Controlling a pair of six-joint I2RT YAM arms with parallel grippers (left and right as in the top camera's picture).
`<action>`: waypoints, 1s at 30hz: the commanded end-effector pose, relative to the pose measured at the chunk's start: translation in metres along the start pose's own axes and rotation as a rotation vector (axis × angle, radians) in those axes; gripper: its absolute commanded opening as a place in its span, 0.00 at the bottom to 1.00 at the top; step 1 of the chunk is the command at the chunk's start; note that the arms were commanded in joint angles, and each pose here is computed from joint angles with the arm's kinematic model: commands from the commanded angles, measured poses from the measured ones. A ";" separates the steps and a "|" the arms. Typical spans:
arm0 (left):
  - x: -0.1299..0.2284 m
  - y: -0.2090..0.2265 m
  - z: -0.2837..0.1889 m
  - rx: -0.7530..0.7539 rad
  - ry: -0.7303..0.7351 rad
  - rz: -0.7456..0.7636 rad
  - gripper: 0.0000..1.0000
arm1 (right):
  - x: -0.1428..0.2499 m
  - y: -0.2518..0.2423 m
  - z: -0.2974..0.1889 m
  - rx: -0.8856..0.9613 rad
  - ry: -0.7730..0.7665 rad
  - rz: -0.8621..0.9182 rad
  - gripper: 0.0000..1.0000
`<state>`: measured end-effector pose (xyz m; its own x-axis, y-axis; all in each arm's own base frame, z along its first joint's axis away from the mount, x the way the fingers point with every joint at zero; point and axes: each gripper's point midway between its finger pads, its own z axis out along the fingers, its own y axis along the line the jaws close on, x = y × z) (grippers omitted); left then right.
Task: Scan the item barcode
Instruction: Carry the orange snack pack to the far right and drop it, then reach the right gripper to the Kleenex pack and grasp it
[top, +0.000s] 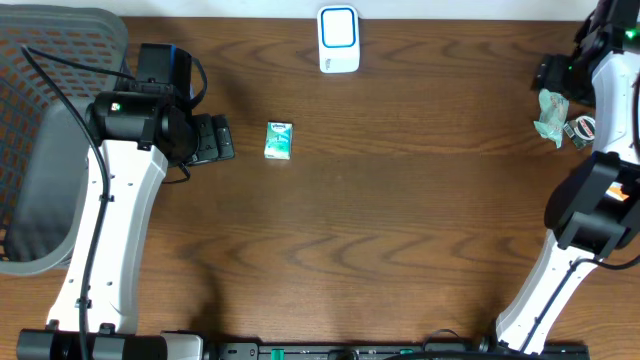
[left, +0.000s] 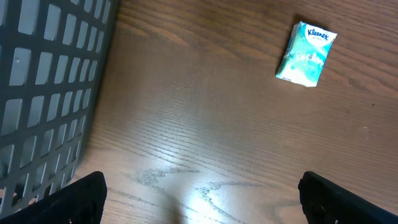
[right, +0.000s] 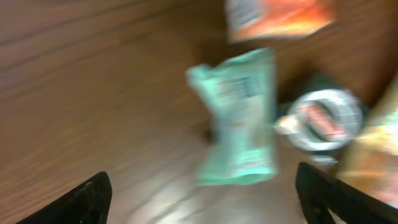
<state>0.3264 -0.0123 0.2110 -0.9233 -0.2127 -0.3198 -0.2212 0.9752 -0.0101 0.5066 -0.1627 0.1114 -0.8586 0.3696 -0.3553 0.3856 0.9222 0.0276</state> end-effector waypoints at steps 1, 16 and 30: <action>0.000 0.003 0.001 -0.013 0.003 0.010 0.98 | 0.019 0.073 -0.002 -0.323 0.075 -0.005 0.86; 0.000 0.003 0.001 -0.013 0.003 0.010 0.98 | 0.168 0.329 -0.015 -0.703 0.258 -0.414 0.82; 0.000 0.003 0.001 -0.013 0.003 0.009 0.98 | 0.269 0.453 -0.016 -0.578 0.119 -0.449 0.73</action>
<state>0.3265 -0.0123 0.2111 -0.9232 -0.2127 -0.3202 -0.2212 0.9752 -0.0102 0.4448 0.3581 0.0664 -0.9250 -0.1069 -0.3646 -0.2732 0.8540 0.4428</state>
